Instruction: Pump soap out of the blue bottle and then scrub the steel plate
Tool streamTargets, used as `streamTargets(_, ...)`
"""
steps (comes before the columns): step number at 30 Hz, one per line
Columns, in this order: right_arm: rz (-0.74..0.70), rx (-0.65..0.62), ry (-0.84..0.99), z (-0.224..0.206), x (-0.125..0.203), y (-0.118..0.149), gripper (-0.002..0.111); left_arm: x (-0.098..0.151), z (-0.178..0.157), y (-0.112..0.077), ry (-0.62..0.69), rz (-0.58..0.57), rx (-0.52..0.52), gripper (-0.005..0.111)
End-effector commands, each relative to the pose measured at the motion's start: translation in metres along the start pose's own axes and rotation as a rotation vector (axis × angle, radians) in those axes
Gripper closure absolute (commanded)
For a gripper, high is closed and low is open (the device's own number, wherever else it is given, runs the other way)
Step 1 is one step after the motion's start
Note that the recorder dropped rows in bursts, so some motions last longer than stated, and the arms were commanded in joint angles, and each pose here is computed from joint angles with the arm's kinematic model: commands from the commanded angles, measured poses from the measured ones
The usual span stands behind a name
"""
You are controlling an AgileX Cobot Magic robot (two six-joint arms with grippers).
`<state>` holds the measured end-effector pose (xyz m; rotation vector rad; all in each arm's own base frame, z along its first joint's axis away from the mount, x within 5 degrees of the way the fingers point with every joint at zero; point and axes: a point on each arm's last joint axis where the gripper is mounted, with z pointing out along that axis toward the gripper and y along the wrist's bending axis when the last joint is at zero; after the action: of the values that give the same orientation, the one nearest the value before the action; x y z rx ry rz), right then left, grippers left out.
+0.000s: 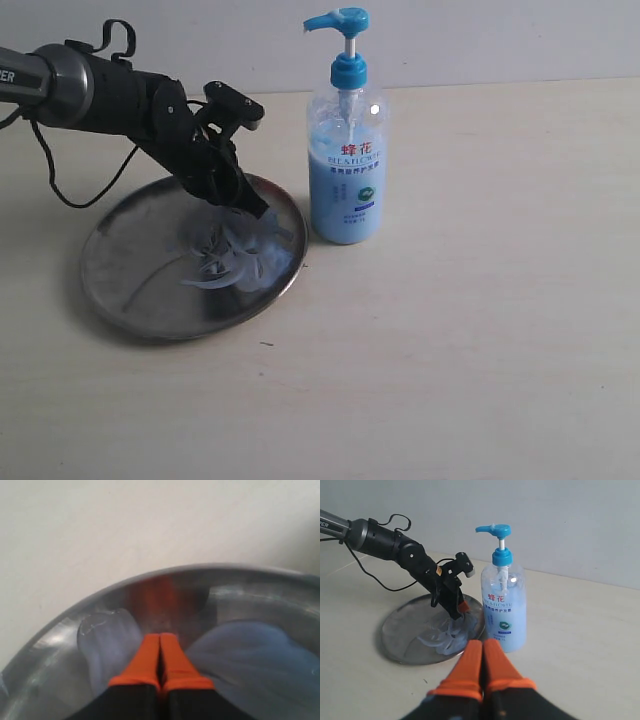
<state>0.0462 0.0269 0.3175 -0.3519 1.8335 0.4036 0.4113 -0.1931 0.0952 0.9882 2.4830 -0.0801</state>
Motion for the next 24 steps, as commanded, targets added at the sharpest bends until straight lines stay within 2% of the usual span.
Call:
streamTargets(1,0.002,-0.007,-0.022,0.000,-0.001,0.001,0.108,0.019,0.011,-0.006,0.127,-0.001,0.045,0.107)
streamTargets(7,0.002,-0.007,-0.022,0.000,-0.001,0.001,0.108,0.024,0.009,-0.013,0.183,-0.049,0.113,0.107)
streamTargets(15,0.004,-0.008,-0.011,0.000,0.000,0.001,0.108,0.018,0.006,-0.032,0.136,-0.101,0.326,0.107)
streamTargets(21,0.004,-0.008,-0.010,0.000,0.000,0.001,0.108,0.015,0.004,-0.037,0.111,-0.148,0.391,0.107)
streamTargets(24,0.004,-0.008,-0.008,0.000,0.000,0.001,0.108,0.016,0.003,-0.040,0.128,-0.129,0.418,0.107)
